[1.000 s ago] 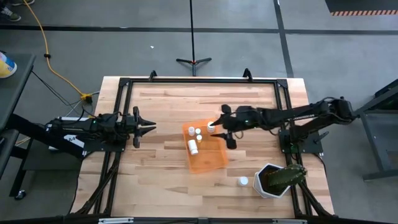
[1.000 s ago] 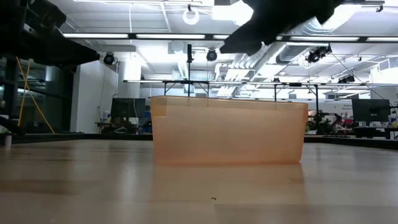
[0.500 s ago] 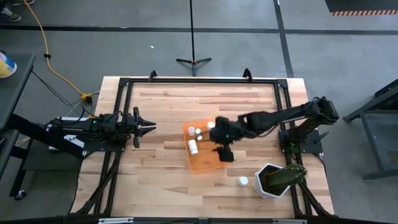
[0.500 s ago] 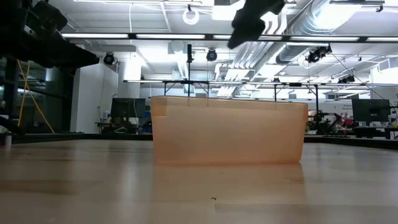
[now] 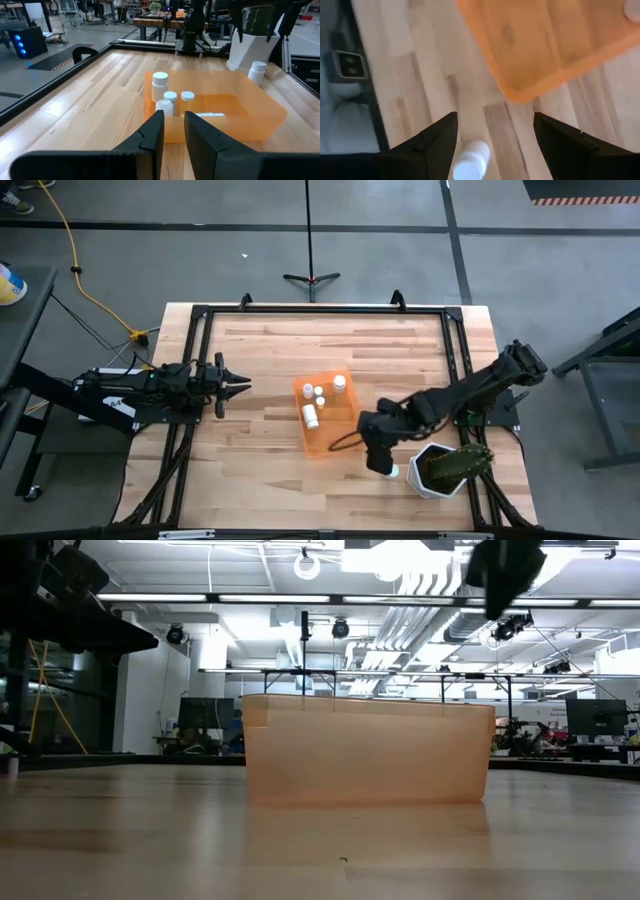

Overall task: Pick and place pill bottles into a basket
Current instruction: Put the large white pill bottle into the bin

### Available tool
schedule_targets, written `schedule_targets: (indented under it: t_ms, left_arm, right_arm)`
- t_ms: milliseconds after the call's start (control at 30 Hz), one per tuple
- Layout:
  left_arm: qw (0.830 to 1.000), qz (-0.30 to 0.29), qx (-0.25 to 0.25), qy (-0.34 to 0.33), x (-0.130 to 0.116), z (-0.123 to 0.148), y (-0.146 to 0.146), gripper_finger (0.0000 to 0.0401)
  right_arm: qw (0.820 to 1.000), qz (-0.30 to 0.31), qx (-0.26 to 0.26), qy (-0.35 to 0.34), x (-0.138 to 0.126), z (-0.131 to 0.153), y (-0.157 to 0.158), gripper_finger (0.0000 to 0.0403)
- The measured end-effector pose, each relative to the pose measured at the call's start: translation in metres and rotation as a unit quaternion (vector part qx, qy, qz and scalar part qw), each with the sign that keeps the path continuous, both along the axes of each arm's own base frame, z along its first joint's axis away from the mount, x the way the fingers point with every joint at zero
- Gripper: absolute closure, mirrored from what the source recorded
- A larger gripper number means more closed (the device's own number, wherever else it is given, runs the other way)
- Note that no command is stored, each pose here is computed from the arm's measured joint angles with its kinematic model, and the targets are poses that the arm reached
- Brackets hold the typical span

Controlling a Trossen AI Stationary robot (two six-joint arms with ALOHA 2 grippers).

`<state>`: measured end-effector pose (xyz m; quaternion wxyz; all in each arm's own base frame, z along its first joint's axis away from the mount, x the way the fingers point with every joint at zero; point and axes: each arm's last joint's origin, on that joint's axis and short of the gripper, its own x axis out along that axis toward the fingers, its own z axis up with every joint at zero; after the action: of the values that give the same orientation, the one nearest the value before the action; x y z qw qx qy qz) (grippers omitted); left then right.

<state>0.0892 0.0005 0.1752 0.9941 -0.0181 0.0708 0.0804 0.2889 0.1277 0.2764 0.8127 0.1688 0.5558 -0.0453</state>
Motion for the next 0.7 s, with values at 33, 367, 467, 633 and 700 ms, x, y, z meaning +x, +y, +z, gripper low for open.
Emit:
schedule_targets:
  t_ms: [33,367,467,633,700]
  left_arm:
    - [1.0,0.0,0.0,0.0,0.0,0.0,0.0,0.029]
    - [1.0,0.001,-0.003,0.002,0.0,-0.001,0.0,0.029]
    - [1.0,0.002,-0.003,0.002,0.0,-0.001,0.0,0.029]
    - [1.0,0.003,-0.003,0.003,0.0,-0.001,0.0,0.029]
    - [1.0,0.003,-0.003,0.005,0.0,-0.001,0.0,0.029]
  right_arm:
    - [1.0,-0.003,-0.002,0.006,-0.003,-0.001,0.003,0.0151]
    - [0.992,0.015,0.03,0.118,0.002,-0.047,0.039,0.0151]
    - [0.989,0.002,0.046,0.139,0.005,-0.055,0.042,0.0151]
    - [0.987,-0.019,0.037,0.156,0.0,-0.054,0.04,0.0151]
    - [0.985,-0.021,0.029,0.17,-0.004,-0.054,0.04,0.0151]
